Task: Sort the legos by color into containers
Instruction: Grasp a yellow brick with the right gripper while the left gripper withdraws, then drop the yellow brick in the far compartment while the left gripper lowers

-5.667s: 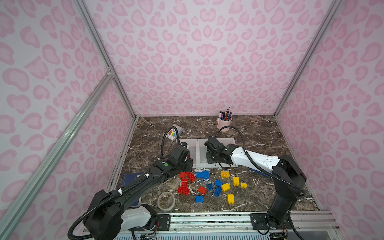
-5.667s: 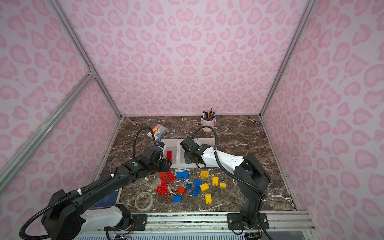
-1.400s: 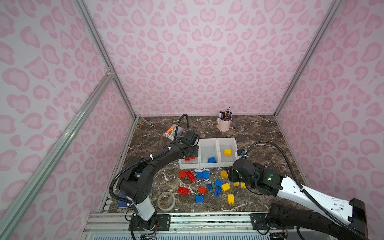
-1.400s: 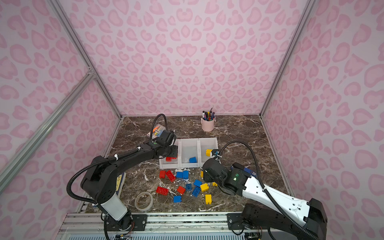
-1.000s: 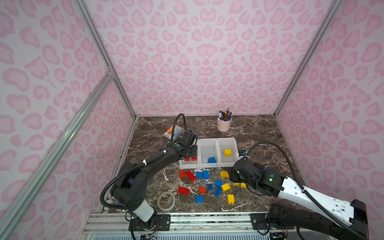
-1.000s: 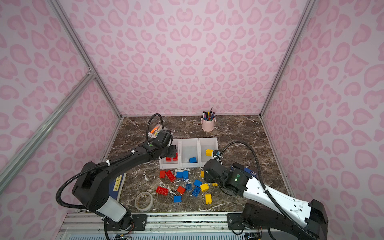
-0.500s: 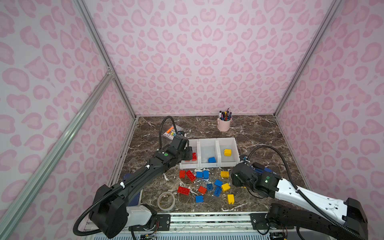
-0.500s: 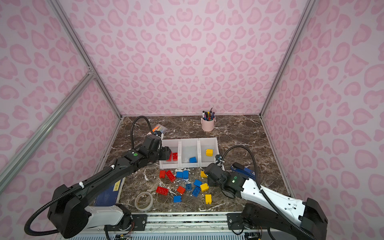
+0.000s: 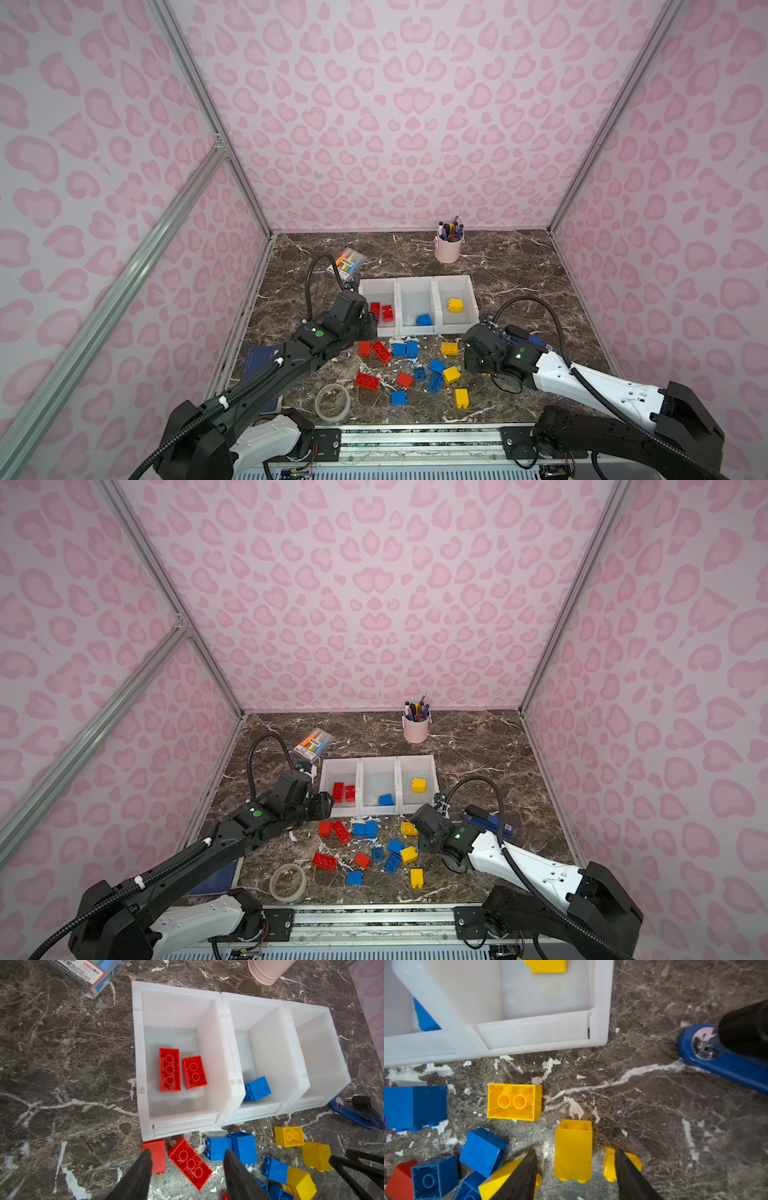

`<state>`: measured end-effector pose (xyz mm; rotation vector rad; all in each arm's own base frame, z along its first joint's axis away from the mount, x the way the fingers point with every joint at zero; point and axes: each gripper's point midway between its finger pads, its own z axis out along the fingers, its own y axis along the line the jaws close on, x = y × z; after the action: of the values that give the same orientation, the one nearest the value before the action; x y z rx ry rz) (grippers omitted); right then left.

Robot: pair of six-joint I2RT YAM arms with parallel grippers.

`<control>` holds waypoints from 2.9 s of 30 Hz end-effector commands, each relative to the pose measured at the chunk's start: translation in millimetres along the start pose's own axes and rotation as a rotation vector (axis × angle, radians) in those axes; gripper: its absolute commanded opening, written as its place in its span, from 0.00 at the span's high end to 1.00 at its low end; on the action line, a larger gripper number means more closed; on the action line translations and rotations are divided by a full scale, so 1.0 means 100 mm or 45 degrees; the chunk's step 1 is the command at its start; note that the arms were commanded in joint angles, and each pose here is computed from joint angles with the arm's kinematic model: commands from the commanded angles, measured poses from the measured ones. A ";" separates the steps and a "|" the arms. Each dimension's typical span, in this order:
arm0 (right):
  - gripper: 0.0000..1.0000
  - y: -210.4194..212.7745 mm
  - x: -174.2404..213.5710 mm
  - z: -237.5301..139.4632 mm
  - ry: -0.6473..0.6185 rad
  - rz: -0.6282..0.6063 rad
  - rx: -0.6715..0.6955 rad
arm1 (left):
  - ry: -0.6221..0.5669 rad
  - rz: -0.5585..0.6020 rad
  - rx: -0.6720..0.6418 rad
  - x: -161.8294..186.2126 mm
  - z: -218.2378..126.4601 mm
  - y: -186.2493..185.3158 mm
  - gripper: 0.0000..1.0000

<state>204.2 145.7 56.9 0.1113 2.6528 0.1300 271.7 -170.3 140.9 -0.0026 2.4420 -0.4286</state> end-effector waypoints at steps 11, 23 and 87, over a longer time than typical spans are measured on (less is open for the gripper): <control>0.59 0.03 0.10 0.25 0.093 -0.024 0.061 | -0.019 -0.001 0.065 0.05 -0.05 -0.19 0.42; 0.70 0.00 0.10 0.20 0.078 -0.010 0.049 | -0.014 0.001 0.060 0.09 -0.04 -0.20 0.42; 0.41 0.53 -1.14 0.10 -0.012 -0.173 -0.080 | 0.087 -0.009 0.026 0.53 -0.12 0.05 0.40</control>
<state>316.2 190.2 109.2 -0.1092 2.6281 0.1772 228.4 -170.1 120.9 0.0087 2.4793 -0.4684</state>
